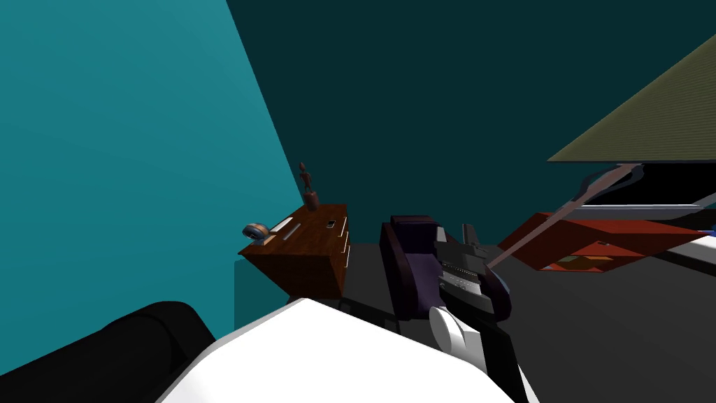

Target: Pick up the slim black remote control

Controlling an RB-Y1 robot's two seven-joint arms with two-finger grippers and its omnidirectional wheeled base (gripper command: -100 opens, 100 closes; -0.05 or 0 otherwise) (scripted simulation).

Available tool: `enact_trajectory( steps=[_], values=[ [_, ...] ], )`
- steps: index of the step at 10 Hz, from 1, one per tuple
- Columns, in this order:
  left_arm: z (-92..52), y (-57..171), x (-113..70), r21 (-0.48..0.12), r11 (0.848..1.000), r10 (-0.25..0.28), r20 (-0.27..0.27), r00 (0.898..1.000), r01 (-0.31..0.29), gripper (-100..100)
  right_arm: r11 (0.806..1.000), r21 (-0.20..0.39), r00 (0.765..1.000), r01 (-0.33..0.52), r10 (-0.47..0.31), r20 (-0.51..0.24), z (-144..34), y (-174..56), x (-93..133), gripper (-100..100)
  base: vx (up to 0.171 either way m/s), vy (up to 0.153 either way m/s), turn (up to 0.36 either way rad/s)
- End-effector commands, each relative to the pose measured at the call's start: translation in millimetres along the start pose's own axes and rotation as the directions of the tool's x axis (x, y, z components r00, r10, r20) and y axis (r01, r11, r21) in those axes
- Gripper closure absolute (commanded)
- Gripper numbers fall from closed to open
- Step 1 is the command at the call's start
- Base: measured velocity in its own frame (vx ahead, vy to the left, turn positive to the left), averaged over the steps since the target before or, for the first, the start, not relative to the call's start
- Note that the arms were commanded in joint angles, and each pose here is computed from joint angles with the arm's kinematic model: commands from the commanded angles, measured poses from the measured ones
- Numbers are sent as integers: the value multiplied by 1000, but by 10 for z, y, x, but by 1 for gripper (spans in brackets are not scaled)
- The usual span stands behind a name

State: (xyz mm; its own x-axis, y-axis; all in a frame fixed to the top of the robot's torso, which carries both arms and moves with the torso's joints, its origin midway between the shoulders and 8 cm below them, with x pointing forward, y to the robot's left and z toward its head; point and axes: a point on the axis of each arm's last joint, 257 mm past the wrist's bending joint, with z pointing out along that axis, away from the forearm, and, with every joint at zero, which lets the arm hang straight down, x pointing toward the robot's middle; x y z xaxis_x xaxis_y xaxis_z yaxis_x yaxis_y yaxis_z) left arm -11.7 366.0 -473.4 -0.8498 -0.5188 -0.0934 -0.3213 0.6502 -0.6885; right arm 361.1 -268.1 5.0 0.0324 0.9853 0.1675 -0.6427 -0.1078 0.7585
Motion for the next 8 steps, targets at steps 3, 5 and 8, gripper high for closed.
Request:
enact_trajectory(
  steps=[3,5,8],
  values=[
    [-303,329,42,-84,996,0,-51,999,-4,-100,1000,0,1000,0,0,0,0,0,0,0,12,14,-42],
    [-381,441,34,-114,993,-1,-49,999,-5,-100,1000,0,1000,0,0,0,0,0,0,0,0,0,0],
    [-381,441,34,-114,993,-1,-49,999,-5,-100,1000,0,1000,0,0,0,0,0,0,0,-2,-2,6]
  ],
)
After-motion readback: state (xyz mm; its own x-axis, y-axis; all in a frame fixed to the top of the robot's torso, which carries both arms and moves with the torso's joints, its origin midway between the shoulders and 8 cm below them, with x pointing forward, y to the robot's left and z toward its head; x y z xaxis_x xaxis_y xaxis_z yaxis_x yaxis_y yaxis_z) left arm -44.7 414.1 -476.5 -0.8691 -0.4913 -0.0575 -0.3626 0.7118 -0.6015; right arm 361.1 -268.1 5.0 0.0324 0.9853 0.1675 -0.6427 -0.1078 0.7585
